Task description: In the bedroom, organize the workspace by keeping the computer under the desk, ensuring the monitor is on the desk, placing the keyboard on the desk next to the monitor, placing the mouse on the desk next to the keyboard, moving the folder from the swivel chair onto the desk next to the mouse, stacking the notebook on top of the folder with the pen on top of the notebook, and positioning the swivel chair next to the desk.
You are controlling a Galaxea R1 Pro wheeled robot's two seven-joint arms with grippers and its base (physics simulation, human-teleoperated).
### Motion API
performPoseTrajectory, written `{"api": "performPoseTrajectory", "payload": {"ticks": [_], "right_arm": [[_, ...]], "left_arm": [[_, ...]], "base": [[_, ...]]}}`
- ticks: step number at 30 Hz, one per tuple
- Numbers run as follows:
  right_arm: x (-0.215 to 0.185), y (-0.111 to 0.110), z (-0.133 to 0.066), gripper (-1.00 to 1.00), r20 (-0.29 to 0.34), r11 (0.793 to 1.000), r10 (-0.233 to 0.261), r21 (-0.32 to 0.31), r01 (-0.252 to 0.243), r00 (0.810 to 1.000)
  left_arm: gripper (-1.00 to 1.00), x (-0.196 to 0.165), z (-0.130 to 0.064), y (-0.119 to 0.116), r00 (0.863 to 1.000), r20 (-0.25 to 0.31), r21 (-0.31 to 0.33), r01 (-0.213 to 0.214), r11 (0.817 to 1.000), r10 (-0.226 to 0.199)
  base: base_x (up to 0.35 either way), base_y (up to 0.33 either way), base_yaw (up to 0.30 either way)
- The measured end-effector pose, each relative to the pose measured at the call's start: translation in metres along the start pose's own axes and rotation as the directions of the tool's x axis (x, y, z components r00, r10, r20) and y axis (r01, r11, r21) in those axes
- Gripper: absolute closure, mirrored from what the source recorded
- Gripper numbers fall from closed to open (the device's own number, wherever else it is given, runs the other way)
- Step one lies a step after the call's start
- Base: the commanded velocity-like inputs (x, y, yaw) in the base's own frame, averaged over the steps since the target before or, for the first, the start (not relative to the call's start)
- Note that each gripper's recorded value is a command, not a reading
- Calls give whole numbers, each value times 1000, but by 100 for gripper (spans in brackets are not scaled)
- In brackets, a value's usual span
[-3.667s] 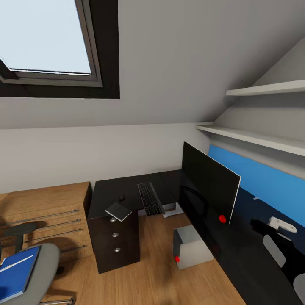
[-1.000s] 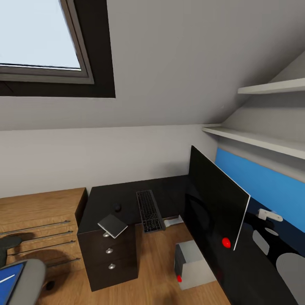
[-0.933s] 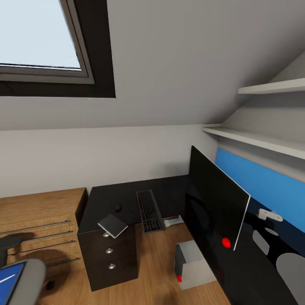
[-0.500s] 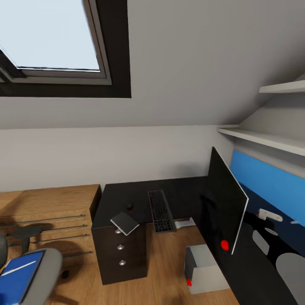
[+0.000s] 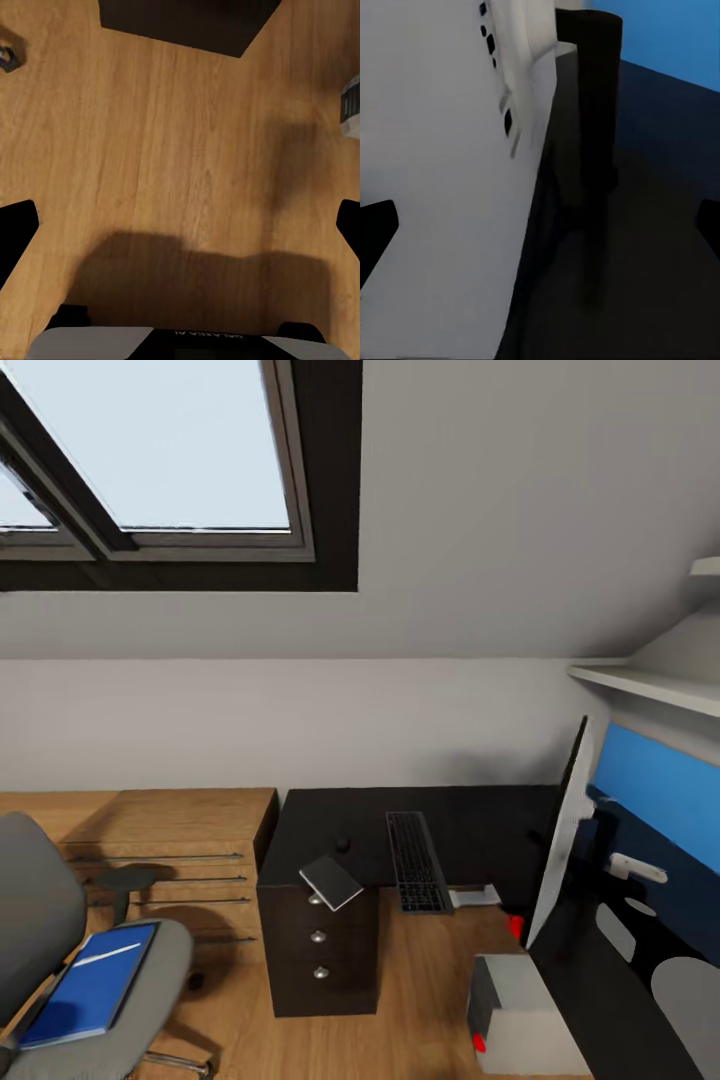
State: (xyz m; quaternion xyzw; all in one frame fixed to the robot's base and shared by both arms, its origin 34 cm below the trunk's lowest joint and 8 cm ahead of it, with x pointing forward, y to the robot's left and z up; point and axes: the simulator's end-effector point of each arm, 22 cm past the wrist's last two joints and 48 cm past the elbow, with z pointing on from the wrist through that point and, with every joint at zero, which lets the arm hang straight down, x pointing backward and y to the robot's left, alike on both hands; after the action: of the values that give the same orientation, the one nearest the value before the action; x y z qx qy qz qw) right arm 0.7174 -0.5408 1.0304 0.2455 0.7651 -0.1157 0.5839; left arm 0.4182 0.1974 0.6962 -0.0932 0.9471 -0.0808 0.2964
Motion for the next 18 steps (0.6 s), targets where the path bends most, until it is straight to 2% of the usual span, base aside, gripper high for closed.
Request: {"api": "performPoseTrajectory", "payload": {"ticks": [10, 18], "right_arm": [[0, -1, 0, -100, 0, 1000, 1, 2, -1, 1000], [0, -2, 0, -100, 0, 1000, 0, 4, 0, 1000]], "left_arm": [[-100, 0, 0, 0, 1000, 1, 0, 0, 1000, 0], [-100, 0, 0, 0, 1000, 1, 0, 0, 1000, 0]], "base": [[0, 0, 267], [0, 0, 61]]}}
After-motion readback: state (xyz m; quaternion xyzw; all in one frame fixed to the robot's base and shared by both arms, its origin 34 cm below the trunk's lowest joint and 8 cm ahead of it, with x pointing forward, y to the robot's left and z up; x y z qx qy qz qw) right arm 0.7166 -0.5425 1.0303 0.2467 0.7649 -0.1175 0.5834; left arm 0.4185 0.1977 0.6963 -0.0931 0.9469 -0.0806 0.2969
